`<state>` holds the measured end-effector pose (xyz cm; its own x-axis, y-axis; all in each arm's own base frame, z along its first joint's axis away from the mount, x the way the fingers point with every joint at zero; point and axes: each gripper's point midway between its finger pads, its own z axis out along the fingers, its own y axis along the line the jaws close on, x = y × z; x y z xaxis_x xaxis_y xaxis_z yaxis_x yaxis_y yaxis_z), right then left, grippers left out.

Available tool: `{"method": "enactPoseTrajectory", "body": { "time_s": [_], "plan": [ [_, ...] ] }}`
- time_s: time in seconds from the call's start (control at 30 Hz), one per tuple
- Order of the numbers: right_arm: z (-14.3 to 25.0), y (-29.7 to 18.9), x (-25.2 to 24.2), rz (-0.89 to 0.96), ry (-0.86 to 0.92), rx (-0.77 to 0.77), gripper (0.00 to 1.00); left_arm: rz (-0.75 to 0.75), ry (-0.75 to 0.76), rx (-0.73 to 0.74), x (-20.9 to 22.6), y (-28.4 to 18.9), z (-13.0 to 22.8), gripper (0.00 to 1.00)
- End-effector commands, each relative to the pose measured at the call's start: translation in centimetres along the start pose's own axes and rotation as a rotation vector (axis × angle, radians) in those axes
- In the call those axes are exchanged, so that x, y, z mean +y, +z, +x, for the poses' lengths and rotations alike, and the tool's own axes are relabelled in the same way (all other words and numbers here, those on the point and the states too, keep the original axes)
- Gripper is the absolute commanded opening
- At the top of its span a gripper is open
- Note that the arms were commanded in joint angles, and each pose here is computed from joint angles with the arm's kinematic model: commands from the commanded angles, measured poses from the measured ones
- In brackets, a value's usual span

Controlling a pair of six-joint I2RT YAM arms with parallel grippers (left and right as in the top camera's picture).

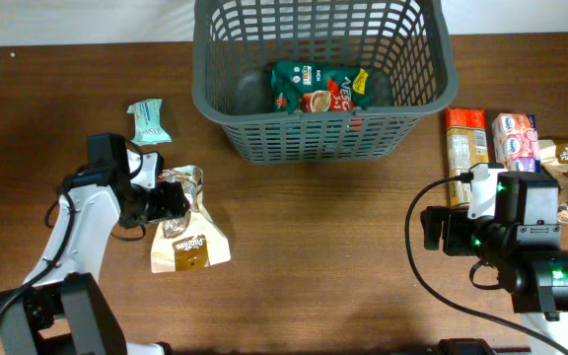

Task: Pack container
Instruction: 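Move the left gripper back and grasp the clear mushroom snack bag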

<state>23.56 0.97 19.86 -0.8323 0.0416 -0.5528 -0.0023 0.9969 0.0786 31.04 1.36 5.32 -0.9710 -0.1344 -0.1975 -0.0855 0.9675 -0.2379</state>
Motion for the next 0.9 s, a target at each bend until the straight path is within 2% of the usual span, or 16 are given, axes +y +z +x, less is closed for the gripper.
{"method": "enactPoseTrajectory", "body": {
  "time_s": [0.0,0.2,0.37,0.53,0.63,0.87],
  "plan": [
    [-0.7,-0.7,0.4,-0.017,0.004,-0.031,0.99,-0.004,0.022,0.034,0.4,1.3,1.4,0.78],
    [-0.7,-0.7,0.4,-0.017,0.004,-0.031,0.99,0.027,0.037,0.035,0.2,3.0,2.8,0.78],
    [-0.7,-0.7,0.4,-0.017,0.004,-0.030,0.99,0.032,0.043,0.010,0.2,3.2,2.4,0.77],
    [-0.7,-0.7,0.4,-0.017,0.004,-0.030,0.99,0.003,0.032,-0.001,0.7,3.4,2.0,0.65],
    [-0.7,-0.7,0.4,-0.017,0.004,-0.029,0.99,-0.044,-0.007,0.010,1.6,3.6,2.2,0.65],
    [-0.7,-0.7,0.4,-0.018,0.004,-0.030,0.99,-0.039,-0.018,0.056,1.8,4.9,2.9,0.65]
  ]
}}
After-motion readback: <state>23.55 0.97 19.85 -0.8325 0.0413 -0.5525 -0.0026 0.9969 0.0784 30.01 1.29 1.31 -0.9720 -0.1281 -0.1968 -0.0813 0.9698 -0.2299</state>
